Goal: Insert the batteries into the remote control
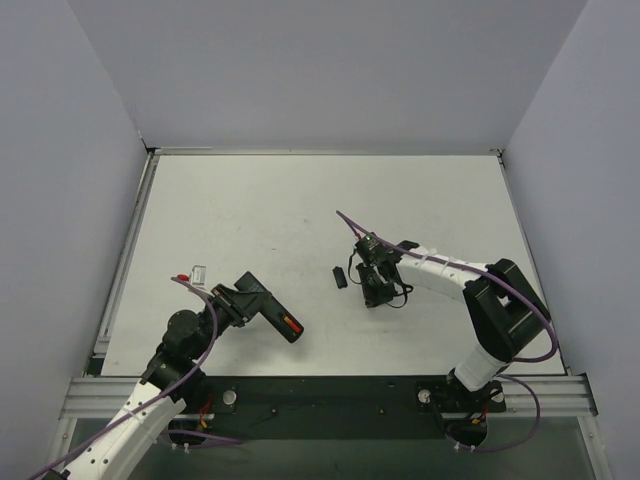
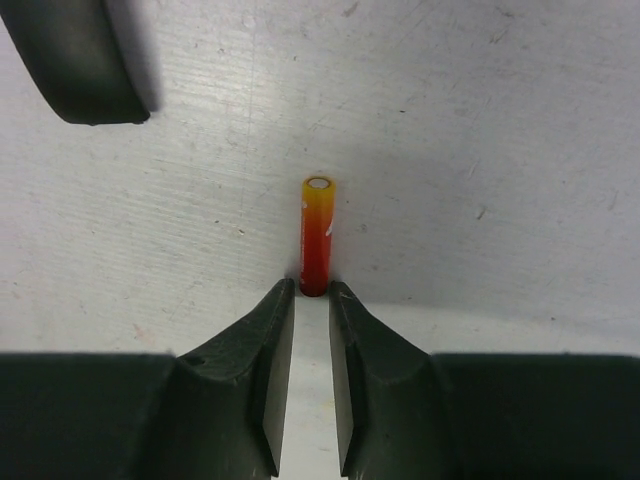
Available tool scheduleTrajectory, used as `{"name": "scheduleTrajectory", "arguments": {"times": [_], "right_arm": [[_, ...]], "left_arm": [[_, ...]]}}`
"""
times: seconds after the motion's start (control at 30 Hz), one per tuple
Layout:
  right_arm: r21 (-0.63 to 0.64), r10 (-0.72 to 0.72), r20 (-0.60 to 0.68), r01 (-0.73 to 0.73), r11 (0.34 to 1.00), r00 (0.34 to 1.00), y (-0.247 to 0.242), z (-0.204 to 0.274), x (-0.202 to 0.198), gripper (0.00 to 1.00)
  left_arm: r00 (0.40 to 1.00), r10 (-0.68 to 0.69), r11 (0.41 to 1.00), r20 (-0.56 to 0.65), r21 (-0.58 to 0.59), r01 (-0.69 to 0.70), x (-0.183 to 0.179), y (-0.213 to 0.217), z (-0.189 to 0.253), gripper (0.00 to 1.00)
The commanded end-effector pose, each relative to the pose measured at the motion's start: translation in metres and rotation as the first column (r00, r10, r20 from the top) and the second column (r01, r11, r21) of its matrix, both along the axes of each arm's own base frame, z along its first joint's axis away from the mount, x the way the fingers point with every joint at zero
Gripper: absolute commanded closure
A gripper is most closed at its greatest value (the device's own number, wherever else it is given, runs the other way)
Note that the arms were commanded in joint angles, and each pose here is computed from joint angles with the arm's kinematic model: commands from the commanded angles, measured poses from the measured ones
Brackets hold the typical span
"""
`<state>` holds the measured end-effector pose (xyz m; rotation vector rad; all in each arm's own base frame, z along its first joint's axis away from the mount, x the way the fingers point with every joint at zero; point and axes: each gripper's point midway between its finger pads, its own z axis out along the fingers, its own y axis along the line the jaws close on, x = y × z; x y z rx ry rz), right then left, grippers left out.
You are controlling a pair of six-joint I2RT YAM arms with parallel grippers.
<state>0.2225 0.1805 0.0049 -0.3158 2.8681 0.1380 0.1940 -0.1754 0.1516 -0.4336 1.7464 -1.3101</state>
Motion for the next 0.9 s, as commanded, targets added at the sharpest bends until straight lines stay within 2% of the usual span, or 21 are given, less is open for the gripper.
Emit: {"name": "scheduleTrajectory", "arguments": {"times": [0.0, 0.17, 0.3, 0.43, 0.5, 0.63, 0.77, 0.87], "right_arm": [[-0.004, -0.018, -0.056, 0.018, 1.000, 0.998, 0.001, -0.013, -0.016, 0.87], [0.055, -0.102, -0.032, 0.103, 0.993, 0.994, 0.009, -0.019, -0.011, 1.00], [0.110, -0.261, -0.033, 0.263, 0.958, 0.965, 0.016, -0.022, -0.008, 1.00], [0.104, -0.402, -0.009, 0.401, 0.910, 0.916, 0.010, -0.025, -0.004, 1.00], [0.104, -0.413, -0.007, 0.412, 0.905, 0.910, 0.009, -0.026, -0.004, 1.00], [0.134, -0.372, 0.016, 0.367, 0.921, 0.928, 0.020, -0.014, 0.000, 0.85], [0.126, -0.226, 0.079, 0.216, 0.968, 0.971, 0.026, 0.017, 0.002, 0.66], [0.101, -0.136, 0.118, 0.124, 0.987, 0.984, 0.016, 0.045, 0.004, 0.60]], "left_arm": [[0.999, -0.004, 0.999, 0.051, -0.033, 0.006, -0.001, 0.000, 0.019, 1.00], [0.999, 0.004, 0.999, 0.054, -0.037, -0.002, -0.001, 0.002, 0.020, 1.00], [0.999, 0.005, 0.999, 0.049, -0.039, -0.004, -0.002, 0.002, 0.020, 1.00], [0.999, 0.007, 0.999, 0.051, -0.041, -0.005, -0.003, 0.003, 0.021, 1.00], [0.999, 0.009, 0.999, 0.046, -0.040, -0.007, -0.003, 0.003, 0.020, 1.00], [0.999, 0.012, 0.999, 0.048, -0.040, -0.010, -0.003, 0.004, 0.021, 1.00], [0.999, 0.012, 0.999, 0.051, -0.041, -0.010, -0.003, 0.004, 0.022, 1.00], [0.998, 0.010, 0.999, 0.054, -0.037, -0.008, -0.003, 0.004, 0.023, 1.00]]}}
